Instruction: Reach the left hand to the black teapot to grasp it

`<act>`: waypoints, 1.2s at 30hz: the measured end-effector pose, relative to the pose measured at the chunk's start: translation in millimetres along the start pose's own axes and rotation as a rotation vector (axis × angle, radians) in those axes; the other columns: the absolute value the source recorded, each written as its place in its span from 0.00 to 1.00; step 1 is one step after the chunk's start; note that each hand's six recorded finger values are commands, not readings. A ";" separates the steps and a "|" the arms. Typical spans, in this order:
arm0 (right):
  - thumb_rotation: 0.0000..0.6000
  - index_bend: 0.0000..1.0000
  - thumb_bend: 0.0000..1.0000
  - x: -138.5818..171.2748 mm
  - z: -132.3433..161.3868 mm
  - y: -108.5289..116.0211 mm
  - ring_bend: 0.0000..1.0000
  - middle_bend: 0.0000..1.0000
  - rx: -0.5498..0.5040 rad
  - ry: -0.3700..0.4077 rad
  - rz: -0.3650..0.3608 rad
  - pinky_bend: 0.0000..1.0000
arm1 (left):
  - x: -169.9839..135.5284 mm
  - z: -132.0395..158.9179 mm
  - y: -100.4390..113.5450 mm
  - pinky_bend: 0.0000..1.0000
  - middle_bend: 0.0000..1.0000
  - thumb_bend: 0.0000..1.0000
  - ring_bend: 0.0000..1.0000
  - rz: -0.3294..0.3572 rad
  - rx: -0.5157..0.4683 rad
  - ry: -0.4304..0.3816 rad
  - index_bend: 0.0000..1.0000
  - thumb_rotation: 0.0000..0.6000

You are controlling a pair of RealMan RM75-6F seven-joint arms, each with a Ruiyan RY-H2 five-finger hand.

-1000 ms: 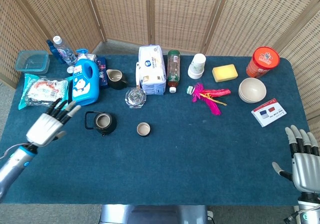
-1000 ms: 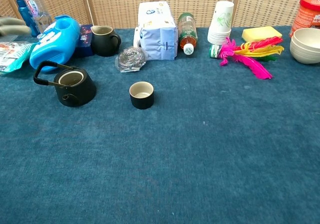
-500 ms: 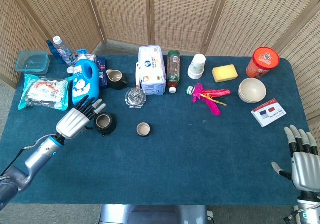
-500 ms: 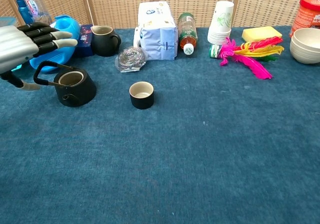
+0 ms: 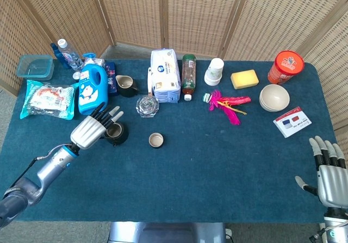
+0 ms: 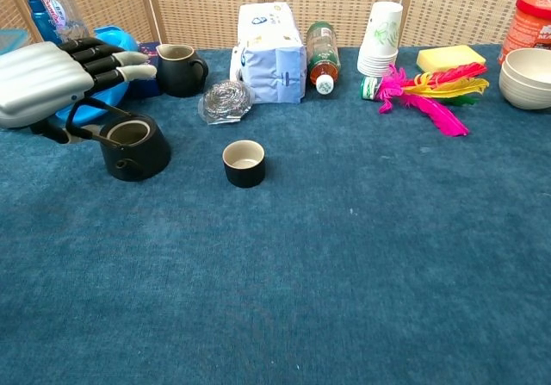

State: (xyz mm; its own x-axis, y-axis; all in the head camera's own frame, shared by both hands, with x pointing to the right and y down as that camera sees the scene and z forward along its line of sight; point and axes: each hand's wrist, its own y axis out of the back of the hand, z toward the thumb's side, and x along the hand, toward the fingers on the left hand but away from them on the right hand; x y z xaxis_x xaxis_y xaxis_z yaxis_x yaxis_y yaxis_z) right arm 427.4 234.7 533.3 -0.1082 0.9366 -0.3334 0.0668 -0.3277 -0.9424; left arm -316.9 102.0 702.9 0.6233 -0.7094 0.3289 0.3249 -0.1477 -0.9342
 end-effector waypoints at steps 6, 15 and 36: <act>1.00 0.00 0.00 0.4 0.9 0.0 0.00 0.00 0.000 0.004 0.003 0.00 | 5.1 1.8 5.8 0.24 0.05 0.39 0.08 0.005 0.030 -0.012 0.12 1.00; 1.00 0.00 0.00 0.9 -0.3 1.9 0.00 0.00 -0.011 0.003 0.006 0.00 | 8.2 14.9 9.4 0.83 0.67 0.44 0.62 0.007 0.041 -0.057 0.61 1.00; 1.00 0.00 0.00 1.9 0.1 3.6 0.00 0.00 -0.022 0.007 0.013 0.00 | 16.6 21.6 41.3 1.00 0.87 0.63 0.77 0.069 0.024 -0.057 0.80 1.00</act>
State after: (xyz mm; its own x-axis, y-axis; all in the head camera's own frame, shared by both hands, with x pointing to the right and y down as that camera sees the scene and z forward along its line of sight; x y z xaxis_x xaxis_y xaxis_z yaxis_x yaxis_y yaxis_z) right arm 427.3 235.2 529.3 -0.0999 0.9332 -0.3451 0.0896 -0.3370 -0.9372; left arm -277.8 99.0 672.7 0.6840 -0.6771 0.2715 0.2963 -0.0822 -0.9515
